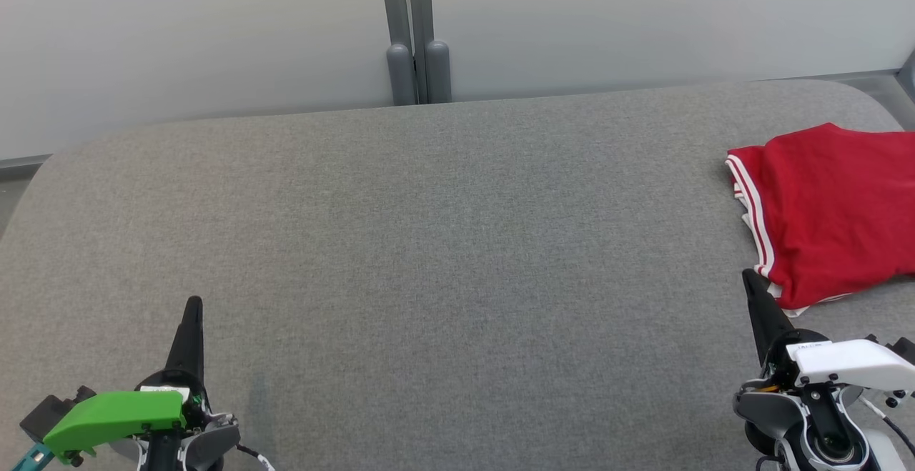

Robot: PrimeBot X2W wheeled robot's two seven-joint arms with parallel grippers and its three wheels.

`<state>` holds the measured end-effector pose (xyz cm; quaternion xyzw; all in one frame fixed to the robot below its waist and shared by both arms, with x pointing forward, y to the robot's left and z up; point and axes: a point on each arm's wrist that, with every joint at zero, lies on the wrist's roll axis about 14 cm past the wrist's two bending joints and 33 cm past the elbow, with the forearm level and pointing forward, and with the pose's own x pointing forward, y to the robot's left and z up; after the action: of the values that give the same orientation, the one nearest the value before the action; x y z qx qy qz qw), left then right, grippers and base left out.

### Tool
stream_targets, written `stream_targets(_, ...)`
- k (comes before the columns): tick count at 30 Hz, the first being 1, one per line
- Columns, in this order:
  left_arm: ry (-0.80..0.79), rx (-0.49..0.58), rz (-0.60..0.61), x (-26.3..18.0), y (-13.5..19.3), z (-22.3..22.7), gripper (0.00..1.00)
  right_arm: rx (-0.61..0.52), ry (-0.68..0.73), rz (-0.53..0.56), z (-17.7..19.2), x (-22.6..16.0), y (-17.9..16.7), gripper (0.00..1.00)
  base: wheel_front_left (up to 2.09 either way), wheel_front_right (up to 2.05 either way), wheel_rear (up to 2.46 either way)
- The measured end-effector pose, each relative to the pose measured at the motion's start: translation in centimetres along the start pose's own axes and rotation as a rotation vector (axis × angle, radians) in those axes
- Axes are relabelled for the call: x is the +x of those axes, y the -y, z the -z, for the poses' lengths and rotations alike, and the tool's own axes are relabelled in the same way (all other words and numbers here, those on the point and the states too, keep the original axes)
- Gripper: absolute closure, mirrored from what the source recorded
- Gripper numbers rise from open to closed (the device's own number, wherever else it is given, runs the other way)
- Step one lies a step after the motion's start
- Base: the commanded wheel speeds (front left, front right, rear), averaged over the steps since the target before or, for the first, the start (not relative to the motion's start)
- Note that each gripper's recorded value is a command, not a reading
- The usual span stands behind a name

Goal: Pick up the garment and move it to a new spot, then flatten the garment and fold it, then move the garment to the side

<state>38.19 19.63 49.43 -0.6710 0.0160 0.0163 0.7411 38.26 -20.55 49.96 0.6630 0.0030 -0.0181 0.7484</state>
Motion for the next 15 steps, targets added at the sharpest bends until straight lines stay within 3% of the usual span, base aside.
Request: stream_targets(15,-0.004,-0.094,0.027,0.40,0.73,-0.26,1.00,0.109,-0.021,-0.019,0.46,0.43,-0.53,1.00,0.00,0.00,0.00)
